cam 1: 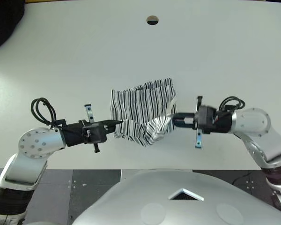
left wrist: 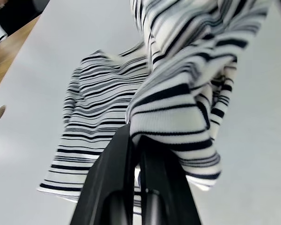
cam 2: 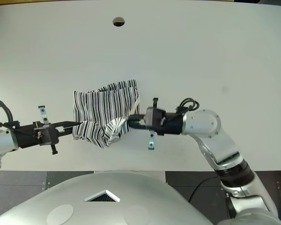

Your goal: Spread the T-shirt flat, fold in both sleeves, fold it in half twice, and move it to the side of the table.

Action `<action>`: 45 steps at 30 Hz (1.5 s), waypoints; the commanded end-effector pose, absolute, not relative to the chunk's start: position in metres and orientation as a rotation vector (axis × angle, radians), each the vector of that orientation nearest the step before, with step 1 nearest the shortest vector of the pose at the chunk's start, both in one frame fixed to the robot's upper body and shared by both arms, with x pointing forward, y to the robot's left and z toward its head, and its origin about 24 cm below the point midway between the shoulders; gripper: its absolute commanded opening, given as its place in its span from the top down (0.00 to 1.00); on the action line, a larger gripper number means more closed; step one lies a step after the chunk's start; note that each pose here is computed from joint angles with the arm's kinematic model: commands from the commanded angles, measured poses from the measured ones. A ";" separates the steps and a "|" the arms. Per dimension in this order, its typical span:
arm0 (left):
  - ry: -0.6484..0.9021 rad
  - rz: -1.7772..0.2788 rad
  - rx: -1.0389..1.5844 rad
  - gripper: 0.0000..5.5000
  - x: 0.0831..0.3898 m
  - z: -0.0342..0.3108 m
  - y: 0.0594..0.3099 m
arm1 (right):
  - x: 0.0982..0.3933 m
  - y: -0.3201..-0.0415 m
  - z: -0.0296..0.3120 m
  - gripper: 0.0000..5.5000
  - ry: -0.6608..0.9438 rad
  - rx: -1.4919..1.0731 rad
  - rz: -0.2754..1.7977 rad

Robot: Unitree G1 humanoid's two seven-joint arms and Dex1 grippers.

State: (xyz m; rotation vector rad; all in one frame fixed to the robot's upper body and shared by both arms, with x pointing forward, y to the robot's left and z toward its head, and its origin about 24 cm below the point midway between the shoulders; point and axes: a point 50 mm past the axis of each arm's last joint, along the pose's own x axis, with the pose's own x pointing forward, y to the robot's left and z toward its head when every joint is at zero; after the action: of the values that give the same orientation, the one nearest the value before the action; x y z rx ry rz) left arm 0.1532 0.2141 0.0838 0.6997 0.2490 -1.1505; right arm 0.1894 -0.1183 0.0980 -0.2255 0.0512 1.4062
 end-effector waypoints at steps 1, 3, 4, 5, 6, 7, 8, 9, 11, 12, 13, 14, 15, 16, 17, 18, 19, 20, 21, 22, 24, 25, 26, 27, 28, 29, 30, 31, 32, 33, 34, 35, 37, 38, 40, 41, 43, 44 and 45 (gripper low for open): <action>0.337 -0.939 0.665 0.97 0.183 0.078 0.221 | 0.219 -0.125 0.096 0.98 0.128 -0.239 1.258; 0.382 -0.880 0.641 0.97 0.190 0.073 0.222 | 0.231 -0.124 0.087 0.98 0.181 -0.251 1.207; 0.403 -0.860 0.630 0.97 0.192 0.070 0.222 | 0.236 -0.123 0.083 0.98 0.200 -0.261 1.187; 0.425 -0.837 0.607 0.97 0.195 0.066 0.222 | 0.240 -0.122 0.078 0.98 0.217 -0.262 1.169; 0.444 -0.815 0.582 0.95 0.197 0.063 0.221 | 0.244 -0.121 0.074 0.98 0.235 -0.260 1.151; 0.458 -0.801 0.562 0.92 0.199 0.060 0.220 | 0.247 -0.121 0.071 0.93 0.249 -0.255 1.139; 0.473 -0.792 0.545 0.89 0.201 0.058 0.220 | 0.250 -0.121 0.068 0.91 0.265 -0.246 1.127; 0.484 -0.787 0.536 0.86 0.201 0.057 0.219 | 0.252 -0.121 0.065 0.87 0.277 -0.239 1.120; 0.503 -0.768 0.503 0.81 0.202 0.054 0.218 | 0.256 -0.120 0.062 0.81 0.291 -0.222 1.103; 0.509 -0.760 0.488 0.77 0.202 0.053 0.217 | 0.257 -0.120 0.061 0.77 0.292 -0.209 1.096; 0.512 -0.748 0.469 0.76 0.203 0.052 0.217 | 0.258 -0.119 0.061 0.75 0.292 -0.186 1.085; 0.513 -0.733 0.441 0.71 0.204 0.051 0.216 | 0.259 -0.119 0.061 0.70 0.290 -0.167 1.076; 0.512 -0.713 0.405 0.71 0.206 0.051 0.216 | 0.260 -0.118 0.060 0.67 0.290 -0.141 1.064; 0.511 -0.695 0.376 0.71 0.207 0.051 0.216 | 0.260 -0.117 0.059 0.64 0.292 -0.119 1.052; 0.511 -0.669 0.340 0.71 0.208 0.052 0.217 | 0.263 -0.117 0.059 0.64 0.296 -0.086 1.029; 0.507 -0.639 0.300 0.71 0.211 0.052 0.218 | 0.266 -0.119 0.059 0.64 0.299 -0.052 0.995; 0.504 -0.612 0.264 0.71 0.213 0.053 0.219 | 0.269 -0.120 0.058 0.64 0.302 -0.025 0.959; 0.500 -0.586 0.224 0.71 0.216 0.054 0.221 | 0.274 -0.123 0.058 0.64 0.307 0.011 0.917; 0.493 -0.545 0.172 0.71 0.220 0.056 0.224 | 0.279 -0.126 0.057 0.64 0.319 0.051 0.865; 0.488 -0.511 0.128 0.71 0.224 0.057 0.226 | 0.284 -0.130 0.055 0.64 0.332 0.080 0.818; 0.479 -0.436 0.025 0.71 0.233 0.059 0.233 | 0.291 -0.138 0.047 0.64 0.369 0.093 0.726; 0.478 -0.415 -0.025 0.71 0.236 0.059 0.235 | 0.293 -0.141 0.043 0.64 0.387 0.092 0.695; 0.478 -0.399 -0.063 0.71 0.239 0.060 0.236 | 0.294 -0.142 0.038 0.64 0.401 0.092 0.674; 0.479 -0.386 -0.082 0.71 0.242 0.059 0.237 | 0.295 -0.143 0.036 0.64 0.411 0.093 0.663; 0.482 -0.378 -0.092 0.71 0.243 0.059 0.237 | 0.295 -0.143 0.034 0.64 0.415 0.092 0.659; 0.490 -0.369 -0.120 0.71 0.244 0.058 0.237 | 0.295 -0.143 0.032 0.64 0.422 0.092 0.654; 0.498 -0.361 -0.141 0.71 0.245 0.057 0.238 | 0.295 -0.143 0.031 0.64 0.426 0.092 0.651; 0.502 -0.346 -0.154 0.71 0.247 0.056 0.239 | 0.295 -0.143 0.030 0.64 0.427 0.087 0.645; 0.503 -0.330 -0.158 0.71 0.248 0.055 0.240 | 0.296 -0.144 0.030 0.64 0.422 0.079 0.640; 0.500 -0.319 -0.152 0.71 0.249 0.055 0.241 | 0.296 -0.144 0.031 0.64 0.410 0.074 0.637; 0.477 -0.319 -0.126 0.71 0.250 0.055 0.241 | 0.296 -0.143 0.034 0.64 0.369 0.052 0.646; 0.444 -0.330 -0.088 0.71 0.251 0.057 0.240 | 0.295 -0.141 0.039 0.64 0.322 0.026 0.663; 0.330 -0.362 0.020 0.71 0.249 0.064 0.235 | 0.289 -0.132 0.056 0.68 0.152 -0.062 0.726; 0.252 -0.377 0.038 0.74 0.245 0.066 0.231 | 0.285 -0.126 0.065 0.69 0.059 -0.106 0.756; 0.159 -0.344 0.032 0.79 0.240 0.063 0.228 | 0.278 -0.114 0.080 0.76 -0.087 -0.195 0.794; 0.127 -0.296 0.048 0.82 0.238 0.056 0.229 | 0.274 -0.106 0.085 0.79 -0.144 -0.224 0.813; 0.063 -0.206 0.090 0.89 0.231 0.045 0.229 | 0.264 -0.087 0.085 0.86 -0.202 -0.270 0.854; 0.022 -0.167 0.119 0.92 0.228 0.042 0.229 | 0.259 -0.078 0.079 0.90 -0.201 -0.291 0.878; -0.021 -0.126 0.138 0.96 0.226 0.039 0.229 | 0.255 -0.069 0.069 0.94 -0.169 -0.298 0.901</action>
State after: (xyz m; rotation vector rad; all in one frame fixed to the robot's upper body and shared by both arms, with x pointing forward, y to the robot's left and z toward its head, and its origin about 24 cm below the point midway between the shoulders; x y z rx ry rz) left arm 0.2292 0.2273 0.0433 0.0986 0.0364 -0.1896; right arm 0.2625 -0.0826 0.0818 -0.2785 -0.2012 0.8666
